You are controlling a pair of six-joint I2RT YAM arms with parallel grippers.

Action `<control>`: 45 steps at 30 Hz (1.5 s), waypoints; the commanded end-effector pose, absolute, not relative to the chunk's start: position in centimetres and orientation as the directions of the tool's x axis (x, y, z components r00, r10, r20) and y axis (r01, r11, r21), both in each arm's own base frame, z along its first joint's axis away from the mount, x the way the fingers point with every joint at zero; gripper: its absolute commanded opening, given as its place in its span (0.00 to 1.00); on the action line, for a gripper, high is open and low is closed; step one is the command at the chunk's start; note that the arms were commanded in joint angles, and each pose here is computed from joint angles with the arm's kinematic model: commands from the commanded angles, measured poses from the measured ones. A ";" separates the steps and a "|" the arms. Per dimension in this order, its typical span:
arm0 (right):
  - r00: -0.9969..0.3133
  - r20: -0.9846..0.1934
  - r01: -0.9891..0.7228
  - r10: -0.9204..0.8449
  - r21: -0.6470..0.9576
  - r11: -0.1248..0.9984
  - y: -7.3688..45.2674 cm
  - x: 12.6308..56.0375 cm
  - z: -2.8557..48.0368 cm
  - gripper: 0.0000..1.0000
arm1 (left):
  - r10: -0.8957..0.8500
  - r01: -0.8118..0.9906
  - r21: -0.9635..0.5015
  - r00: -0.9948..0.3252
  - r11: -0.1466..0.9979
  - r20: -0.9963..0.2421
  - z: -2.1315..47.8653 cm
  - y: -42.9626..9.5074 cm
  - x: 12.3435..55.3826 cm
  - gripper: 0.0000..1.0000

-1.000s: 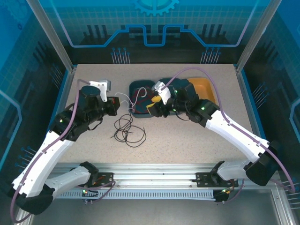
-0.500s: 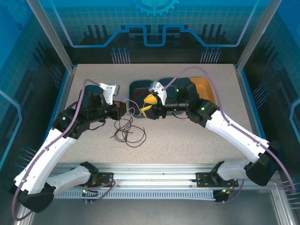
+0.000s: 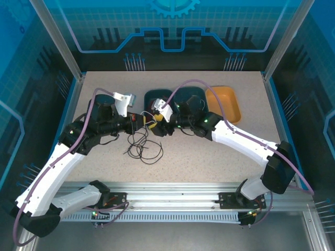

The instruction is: Untangle the cables

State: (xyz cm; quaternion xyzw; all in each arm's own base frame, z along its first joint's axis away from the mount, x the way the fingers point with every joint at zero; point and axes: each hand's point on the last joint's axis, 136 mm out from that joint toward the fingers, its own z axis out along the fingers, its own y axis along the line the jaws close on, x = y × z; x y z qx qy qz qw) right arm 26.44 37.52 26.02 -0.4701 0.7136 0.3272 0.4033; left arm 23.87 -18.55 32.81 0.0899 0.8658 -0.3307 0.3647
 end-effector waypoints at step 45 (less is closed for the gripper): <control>-0.866 -0.492 -0.273 -0.088 0.317 0.908 17.6 37.7 23.4 0.00 | -0.322 0.157 -0.499 -0.596 0.852 -0.735 31.1 -12.6 23.6 0.99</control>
